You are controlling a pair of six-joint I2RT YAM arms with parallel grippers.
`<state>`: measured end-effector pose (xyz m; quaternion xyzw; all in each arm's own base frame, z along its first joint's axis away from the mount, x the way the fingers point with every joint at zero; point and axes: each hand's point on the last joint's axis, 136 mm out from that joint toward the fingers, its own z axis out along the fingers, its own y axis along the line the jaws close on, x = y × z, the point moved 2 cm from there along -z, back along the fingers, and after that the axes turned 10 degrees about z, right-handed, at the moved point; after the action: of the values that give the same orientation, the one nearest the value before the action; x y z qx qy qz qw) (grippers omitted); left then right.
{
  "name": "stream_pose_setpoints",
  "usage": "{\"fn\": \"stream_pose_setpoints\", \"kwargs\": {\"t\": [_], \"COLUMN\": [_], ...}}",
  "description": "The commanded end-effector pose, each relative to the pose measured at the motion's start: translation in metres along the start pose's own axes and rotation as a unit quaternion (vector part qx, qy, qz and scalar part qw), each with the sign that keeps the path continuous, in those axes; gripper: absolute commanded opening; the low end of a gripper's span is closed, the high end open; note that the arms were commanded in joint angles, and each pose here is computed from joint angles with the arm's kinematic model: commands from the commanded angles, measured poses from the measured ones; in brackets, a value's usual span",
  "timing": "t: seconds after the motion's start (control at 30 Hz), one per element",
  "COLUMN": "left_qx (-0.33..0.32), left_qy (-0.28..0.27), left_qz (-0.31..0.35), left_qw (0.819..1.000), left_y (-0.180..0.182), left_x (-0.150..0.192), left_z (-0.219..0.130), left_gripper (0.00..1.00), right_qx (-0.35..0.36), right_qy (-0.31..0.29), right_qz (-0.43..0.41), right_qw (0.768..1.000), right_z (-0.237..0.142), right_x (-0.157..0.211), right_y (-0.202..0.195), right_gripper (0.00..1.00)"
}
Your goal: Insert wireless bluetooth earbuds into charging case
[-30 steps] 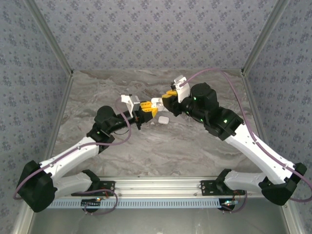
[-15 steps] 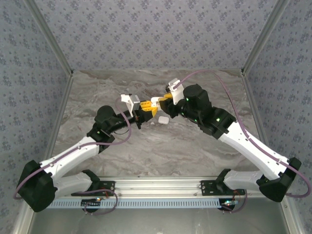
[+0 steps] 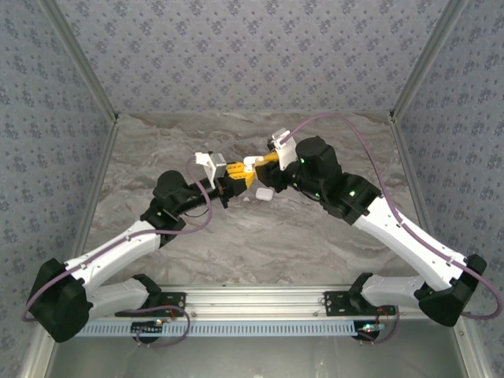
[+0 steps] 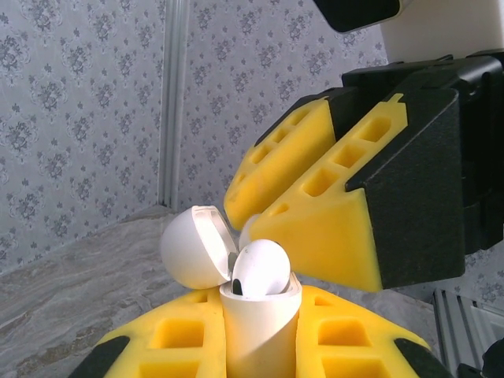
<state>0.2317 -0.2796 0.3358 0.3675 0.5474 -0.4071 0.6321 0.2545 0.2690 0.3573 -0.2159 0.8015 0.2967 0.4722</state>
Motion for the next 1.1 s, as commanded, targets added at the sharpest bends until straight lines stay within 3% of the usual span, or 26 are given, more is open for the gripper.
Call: {"fn": "stream_pose_setpoints", "kwargs": {"t": [0.0,0.17,0.4,0.63,1.07], "left_qx": [-0.003,-0.002,-0.002,0.000,0.026], "left_qy": [-0.038,-0.040,-0.046,-0.066,-0.110], "left_qz": [0.012,0.012,0.010,0.008,-0.021], "left_qw": [0.999,0.999,0.999,0.998,0.993], "left_y": [0.000,0.000,0.000,0.000,-0.001], "left_x": [-0.023,-0.023,-0.023,-0.028,-0.043], "left_z": [0.002,0.002,0.002,0.002,0.012], "left_gripper": [0.00,0.00,0.00,0.00,0.00], "right_qx": [-0.027,-0.038,-0.139,-0.163,-0.285], "right_qy": [0.021,0.006,-0.024,-0.005,0.028], "right_qz": [0.021,0.042,0.109,0.157,0.164], "right_qw": [0.999,0.998,0.984,0.974,0.944], "right_z": [-0.005,-0.017,-0.042,-0.043,-0.028], "right_x": [0.003,-0.014,-0.039,-0.026,-0.028], "right_y": [0.007,0.003,0.003,-0.018,0.015], "right_gripper": [0.42,0.52,0.74,1.00,1.00]}}
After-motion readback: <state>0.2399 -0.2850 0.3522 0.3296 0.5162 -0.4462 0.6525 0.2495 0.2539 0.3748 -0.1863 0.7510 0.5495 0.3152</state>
